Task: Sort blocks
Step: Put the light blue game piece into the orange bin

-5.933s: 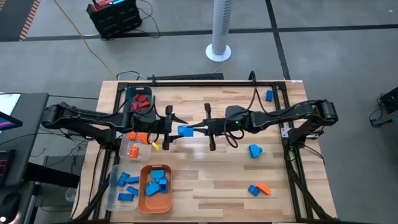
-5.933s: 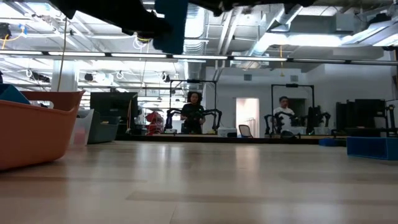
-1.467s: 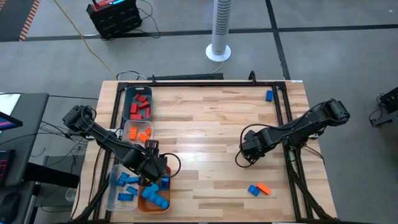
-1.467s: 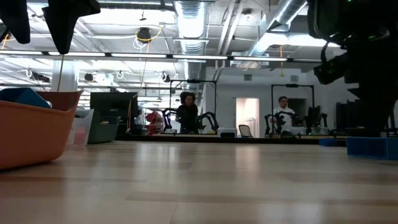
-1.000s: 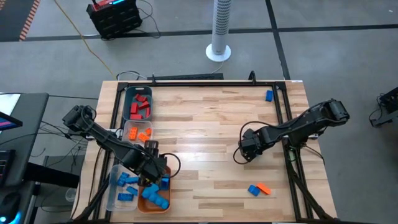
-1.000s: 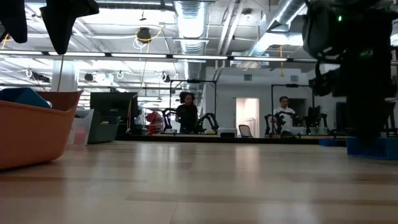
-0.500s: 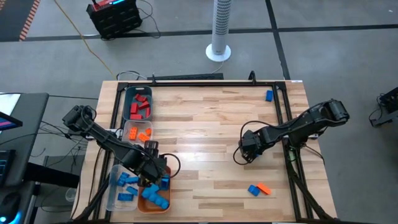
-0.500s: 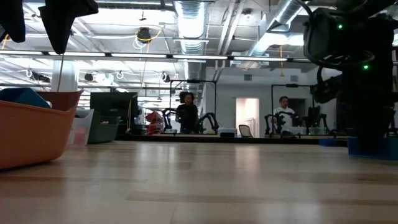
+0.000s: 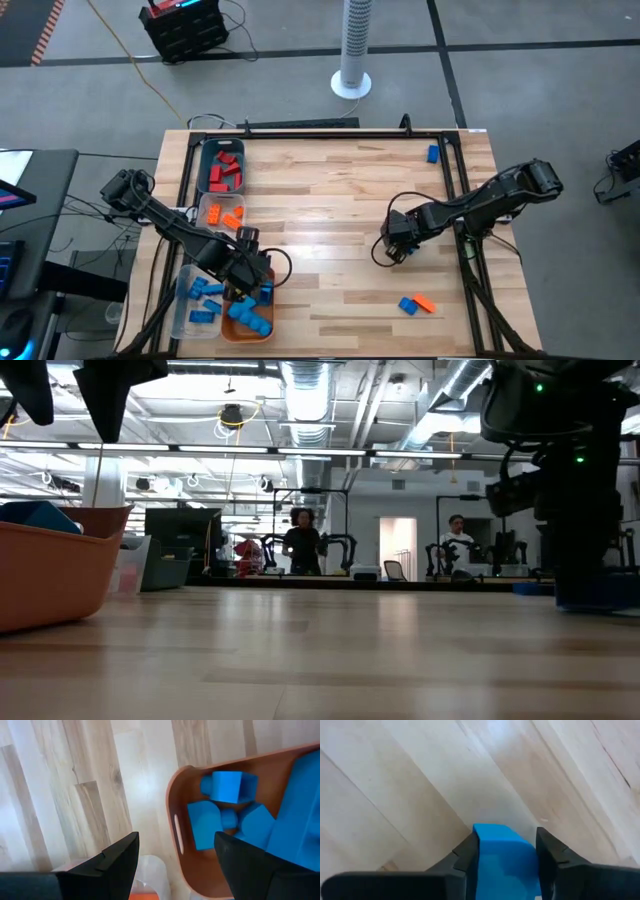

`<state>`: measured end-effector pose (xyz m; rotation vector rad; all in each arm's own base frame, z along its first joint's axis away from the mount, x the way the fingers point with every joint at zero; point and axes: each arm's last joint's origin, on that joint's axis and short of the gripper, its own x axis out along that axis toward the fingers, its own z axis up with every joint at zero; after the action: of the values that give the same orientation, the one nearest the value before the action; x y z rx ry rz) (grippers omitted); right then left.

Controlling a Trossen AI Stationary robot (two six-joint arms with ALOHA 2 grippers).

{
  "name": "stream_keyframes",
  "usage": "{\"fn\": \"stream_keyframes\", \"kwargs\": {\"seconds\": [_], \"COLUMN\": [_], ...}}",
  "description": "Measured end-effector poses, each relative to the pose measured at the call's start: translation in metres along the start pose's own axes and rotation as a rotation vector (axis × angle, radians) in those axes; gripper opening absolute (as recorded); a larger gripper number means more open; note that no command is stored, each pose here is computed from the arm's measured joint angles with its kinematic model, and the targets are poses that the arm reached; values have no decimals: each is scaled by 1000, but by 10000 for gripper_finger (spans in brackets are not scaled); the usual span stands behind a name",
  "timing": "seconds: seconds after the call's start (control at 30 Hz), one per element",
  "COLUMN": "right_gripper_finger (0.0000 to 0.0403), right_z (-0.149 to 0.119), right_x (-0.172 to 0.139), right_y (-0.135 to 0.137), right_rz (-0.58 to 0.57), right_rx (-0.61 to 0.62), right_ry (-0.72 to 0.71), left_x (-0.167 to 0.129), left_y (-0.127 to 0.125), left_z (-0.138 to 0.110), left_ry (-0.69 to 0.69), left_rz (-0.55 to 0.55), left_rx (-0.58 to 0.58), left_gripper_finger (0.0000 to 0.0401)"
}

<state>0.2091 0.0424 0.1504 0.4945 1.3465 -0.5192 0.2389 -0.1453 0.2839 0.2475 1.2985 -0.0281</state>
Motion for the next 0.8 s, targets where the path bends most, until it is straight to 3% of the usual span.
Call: {"fn": "stream_keyframes", "kwargs": {"seconds": [0.3,0.57,0.8], "right_gripper_finger": [152,147,146], "right_z": [22,49,70], "right_x": [-26,-54,-77], "right_y": [21,55,70], "right_rz": [22,208,359], "right_rx": [-77,-159,-180], "right_ry": [-191,-569,-860], "left_x": [1,14,21], "left_y": [-1,-3,3], "left_z": [4,17,22], "left_ry": [-55,-263,-377], "left_rz": [22,190,401], "left_rx": [8,55,2], "left_gripper_finger": [251,251,251]}}
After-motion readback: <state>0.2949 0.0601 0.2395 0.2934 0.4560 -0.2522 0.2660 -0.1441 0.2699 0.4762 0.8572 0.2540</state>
